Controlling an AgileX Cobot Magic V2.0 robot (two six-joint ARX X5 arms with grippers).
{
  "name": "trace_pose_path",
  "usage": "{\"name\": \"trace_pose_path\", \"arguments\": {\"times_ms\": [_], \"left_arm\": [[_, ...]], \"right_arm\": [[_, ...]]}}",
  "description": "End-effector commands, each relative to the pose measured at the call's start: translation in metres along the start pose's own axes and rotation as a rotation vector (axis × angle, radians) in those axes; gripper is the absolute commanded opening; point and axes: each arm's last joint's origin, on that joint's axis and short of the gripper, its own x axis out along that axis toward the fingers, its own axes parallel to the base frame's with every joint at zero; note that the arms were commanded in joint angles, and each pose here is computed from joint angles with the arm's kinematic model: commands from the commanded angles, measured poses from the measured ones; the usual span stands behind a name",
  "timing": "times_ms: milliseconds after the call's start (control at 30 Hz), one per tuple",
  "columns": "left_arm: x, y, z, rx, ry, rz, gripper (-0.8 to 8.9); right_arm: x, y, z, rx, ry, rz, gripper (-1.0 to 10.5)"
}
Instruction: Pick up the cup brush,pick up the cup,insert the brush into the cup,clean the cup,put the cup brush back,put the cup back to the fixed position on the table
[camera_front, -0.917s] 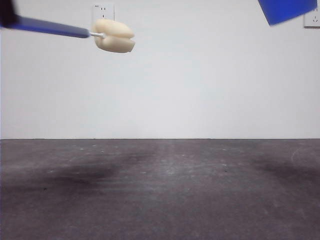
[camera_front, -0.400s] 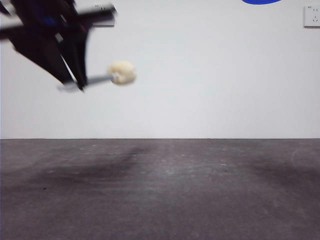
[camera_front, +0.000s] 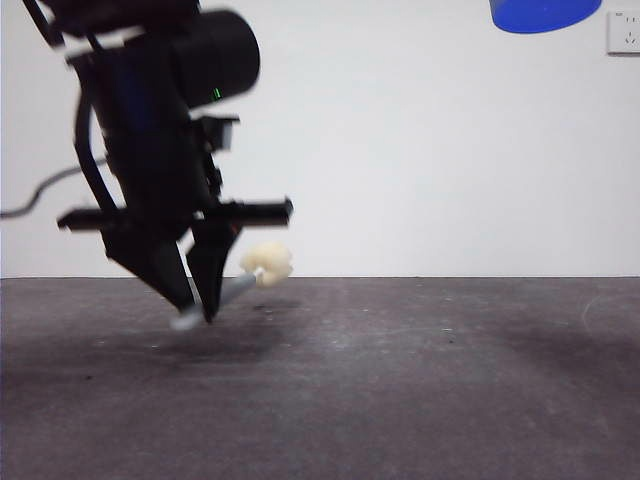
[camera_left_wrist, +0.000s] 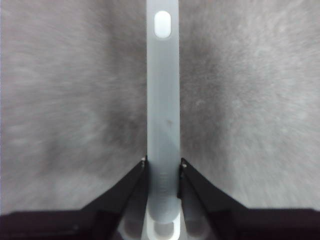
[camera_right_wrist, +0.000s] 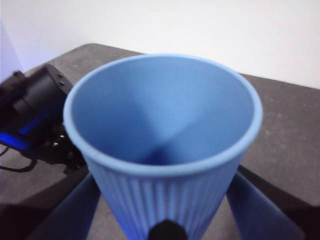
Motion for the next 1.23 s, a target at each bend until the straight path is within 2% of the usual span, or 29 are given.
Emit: {"name": "trace_pose_path", "arguments": {"times_ms": [33,167,400,467,500,633,700,967,1100,1233], "left_arm": [[0.018,0.003,-0.004,-0.029,0.034,0.009,-0.09],[0.034,0.006,-0.008,-0.078,0.08,0.031,-0.09],[0.041,0.007,-0.008,-0.092,0.087,0.021,-0.08],[0.041,0.007,-0.008,-0.101,0.091,0.017,0.22],[0.041,0.007,-0.009,-0.102,0.098,0.014,0.73],[0.04,0.008,-0.012,-0.094,0.14,0.016,3.86],[0.038,0.009,-0.013,-0.09,0.147,0.023,4.42],[0.005,0.01,0.0,-0.073,0.041,-0.006,4.41],[-0.026,0.014,0.009,-0.06,-0.033,-0.064,4.4],[-0.069,0.019,0.013,-0.024,-0.106,-0.166,4.4]], "right_arm": [[-0.001,0.0,0.0,0.036,0.01,-0.001,-0.2],[-0.001,-0.001,-0.003,0.042,0.031,-0.004,-0.2],[-0.001,-0.001,-0.003,0.042,0.031,-0.009,-0.2],[0.001,0.0,-0.003,0.039,0.037,-0.01,-0.2],[0.002,0.001,-0.003,0.036,0.042,-0.01,-0.2],[0.01,0.004,-0.004,0.027,0.06,-0.017,-0.2],[0.016,0.006,-0.003,0.022,0.056,-0.018,-0.2],[0.057,0.009,-0.002,0.001,0.03,-0.07,-0.2],[0.086,-0.001,-0.017,0.025,0.034,-0.083,-0.2],[0.114,-0.018,-0.047,0.055,0.064,-0.081,-0.2]]}}
